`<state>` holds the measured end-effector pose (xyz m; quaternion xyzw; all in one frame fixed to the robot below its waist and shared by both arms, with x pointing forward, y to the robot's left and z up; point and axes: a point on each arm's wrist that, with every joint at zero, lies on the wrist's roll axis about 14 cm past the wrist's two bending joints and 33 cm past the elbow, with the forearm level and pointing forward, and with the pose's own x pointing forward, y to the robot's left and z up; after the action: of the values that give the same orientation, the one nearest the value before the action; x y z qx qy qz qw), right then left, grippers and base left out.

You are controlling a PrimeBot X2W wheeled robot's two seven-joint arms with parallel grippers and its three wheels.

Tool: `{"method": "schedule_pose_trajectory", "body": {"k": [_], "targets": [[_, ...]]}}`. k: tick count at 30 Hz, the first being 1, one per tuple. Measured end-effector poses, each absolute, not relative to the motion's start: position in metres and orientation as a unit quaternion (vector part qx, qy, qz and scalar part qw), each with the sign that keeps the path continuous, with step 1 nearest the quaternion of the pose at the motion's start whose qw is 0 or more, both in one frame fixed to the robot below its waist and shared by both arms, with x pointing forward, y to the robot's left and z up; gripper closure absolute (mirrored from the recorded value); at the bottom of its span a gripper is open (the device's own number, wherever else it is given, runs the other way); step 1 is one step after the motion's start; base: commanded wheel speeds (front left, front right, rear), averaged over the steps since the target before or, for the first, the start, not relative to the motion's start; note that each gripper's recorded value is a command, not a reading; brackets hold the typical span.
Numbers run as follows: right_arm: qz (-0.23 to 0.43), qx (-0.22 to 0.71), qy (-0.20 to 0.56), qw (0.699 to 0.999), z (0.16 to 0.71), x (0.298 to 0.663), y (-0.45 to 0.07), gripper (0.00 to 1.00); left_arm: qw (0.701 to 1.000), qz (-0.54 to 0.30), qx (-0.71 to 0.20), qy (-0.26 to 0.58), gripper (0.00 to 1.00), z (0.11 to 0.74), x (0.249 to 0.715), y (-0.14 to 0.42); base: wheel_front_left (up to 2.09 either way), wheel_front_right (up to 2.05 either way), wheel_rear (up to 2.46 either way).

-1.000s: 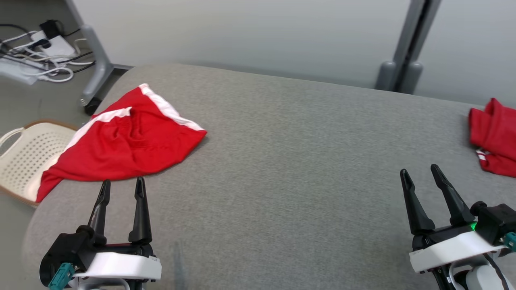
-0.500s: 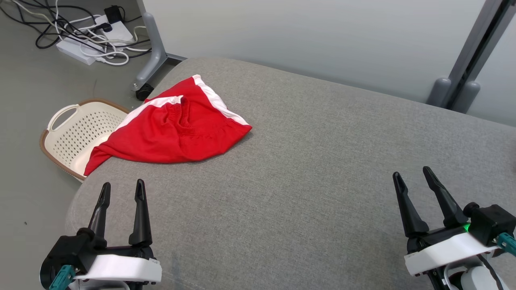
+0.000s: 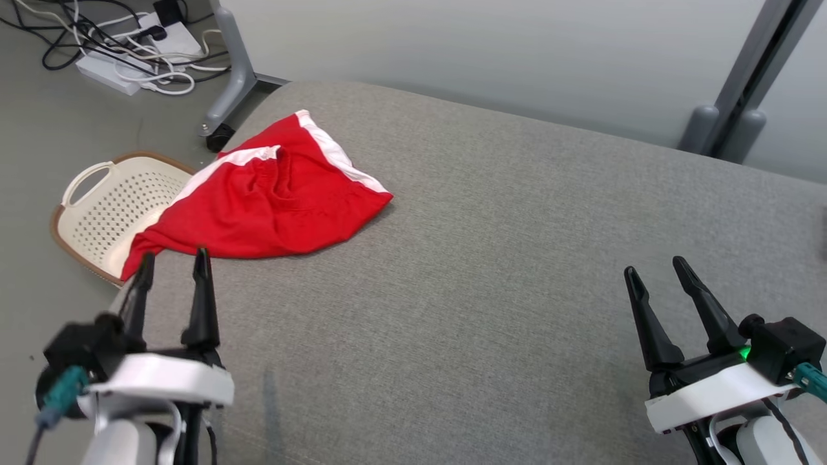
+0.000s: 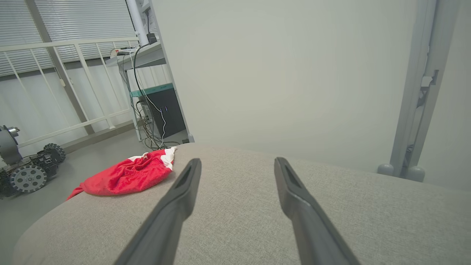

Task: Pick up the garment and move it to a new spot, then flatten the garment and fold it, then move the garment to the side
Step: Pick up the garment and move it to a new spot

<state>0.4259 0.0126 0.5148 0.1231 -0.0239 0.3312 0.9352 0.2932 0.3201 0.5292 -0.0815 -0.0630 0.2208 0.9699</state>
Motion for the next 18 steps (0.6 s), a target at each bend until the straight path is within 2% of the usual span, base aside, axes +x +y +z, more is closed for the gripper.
{"method": "schedule_pose_trajectory", "body": {"k": [9,12,18], "targets": [[0.295,0.124,-0.021,0.947,0.505,0.443,-0.015,0.00,0.980,0.178,-0.087,0.018,0.00,0.533,0.365,0.346,0.00,0.00,0.00],[0.277,0.123,-0.021,0.953,0.501,0.451,-0.030,0.00,0.976,0.172,-0.122,0.043,0.00,0.529,0.391,0.353,0.00,0.00,0.00],[0.238,0.121,-0.018,0.964,0.489,0.466,-0.060,0.00,0.974,0.161,-0.110,0.117,0.00,0.514,0.442,0.370,0.00,0.00,0.00]]}}
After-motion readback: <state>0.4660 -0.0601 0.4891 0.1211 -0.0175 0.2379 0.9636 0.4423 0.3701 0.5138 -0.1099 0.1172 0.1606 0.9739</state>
